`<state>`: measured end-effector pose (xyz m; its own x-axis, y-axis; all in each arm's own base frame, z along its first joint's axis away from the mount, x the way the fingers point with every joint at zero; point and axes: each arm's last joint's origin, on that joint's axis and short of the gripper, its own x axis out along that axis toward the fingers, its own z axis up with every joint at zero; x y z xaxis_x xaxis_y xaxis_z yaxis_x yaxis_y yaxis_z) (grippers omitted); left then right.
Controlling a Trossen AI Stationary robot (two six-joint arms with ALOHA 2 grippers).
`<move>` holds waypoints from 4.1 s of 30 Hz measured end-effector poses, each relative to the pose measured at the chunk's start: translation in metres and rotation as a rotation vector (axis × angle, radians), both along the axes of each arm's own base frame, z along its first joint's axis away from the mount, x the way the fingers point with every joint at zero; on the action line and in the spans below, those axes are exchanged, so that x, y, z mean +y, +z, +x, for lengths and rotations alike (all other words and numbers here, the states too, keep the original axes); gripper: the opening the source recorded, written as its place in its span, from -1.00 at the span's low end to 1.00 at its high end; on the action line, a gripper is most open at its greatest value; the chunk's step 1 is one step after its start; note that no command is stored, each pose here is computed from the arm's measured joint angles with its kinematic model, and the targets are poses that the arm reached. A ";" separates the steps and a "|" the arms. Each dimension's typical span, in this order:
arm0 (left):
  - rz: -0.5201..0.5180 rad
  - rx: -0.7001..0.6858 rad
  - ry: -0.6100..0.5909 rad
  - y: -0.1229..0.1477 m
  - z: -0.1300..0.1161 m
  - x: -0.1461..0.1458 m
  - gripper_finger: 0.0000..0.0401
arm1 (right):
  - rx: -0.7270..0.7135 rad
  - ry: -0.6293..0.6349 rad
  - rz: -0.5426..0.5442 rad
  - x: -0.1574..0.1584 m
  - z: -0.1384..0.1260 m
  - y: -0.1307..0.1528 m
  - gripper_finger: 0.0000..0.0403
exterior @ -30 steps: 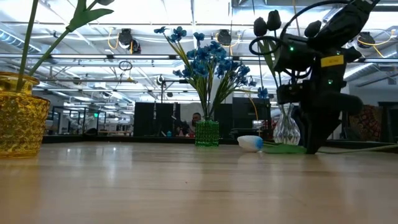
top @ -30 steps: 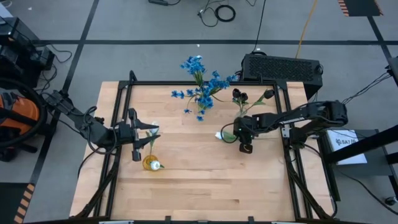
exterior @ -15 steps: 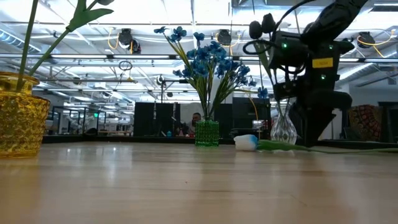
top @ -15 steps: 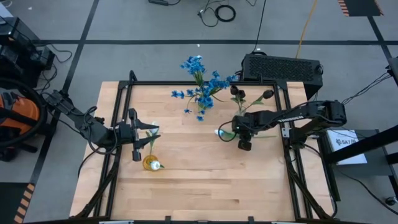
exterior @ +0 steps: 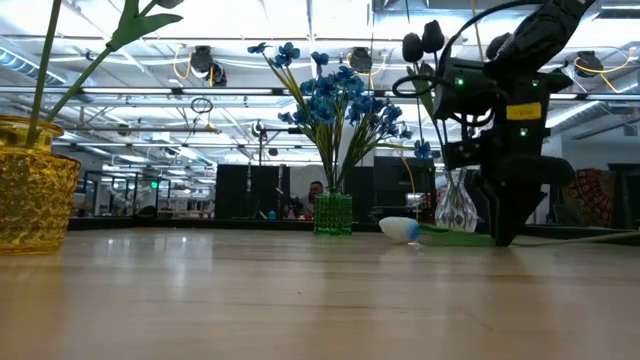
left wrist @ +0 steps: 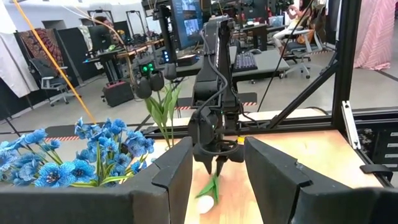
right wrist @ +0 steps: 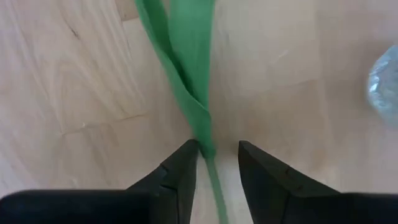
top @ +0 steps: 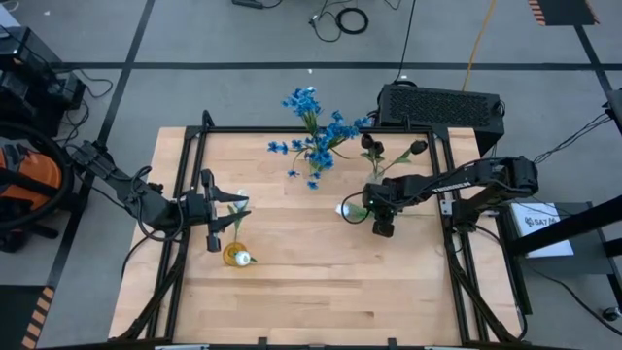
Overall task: Sort flowers into vase by color
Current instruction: Put the white tulip into the yellow vase
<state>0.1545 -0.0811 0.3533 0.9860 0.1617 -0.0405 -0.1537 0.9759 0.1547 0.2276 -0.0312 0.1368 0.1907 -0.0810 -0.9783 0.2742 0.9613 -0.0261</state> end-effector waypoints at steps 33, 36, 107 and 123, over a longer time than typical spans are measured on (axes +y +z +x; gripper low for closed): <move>-0.026 -0.036 0.032 0.002 0.006 -0.002 -0.24 | -0.696 0.279 0.091 0.090 0.017 0.108 -1.00; -0.014 -0.062 0.082 0.003 0.012 -0.002 -0.24 | -0.936 0.369 0.101 0.105 0.023 0.130 -1.00; -0.004 -0.040 -0.110 -0.003 0.138 -0.062 -0.42 | -1.646 0.476 -0.175 0.145 0.099 0.190 -0.98; 0.030 -0.007 -0.125 -0.003 0.132 -0.064 -0.93 | -1.598 0.443 -0.218 0.144 0.100 0.187 -0.55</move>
<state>0.2870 -0.1449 0.3504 0.9988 0.0389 -0.0304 -0.0327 0.9824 0.1837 0.3271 0.1125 0.3234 0.9616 0.1487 0.2306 -0.1180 0.9828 -0.1419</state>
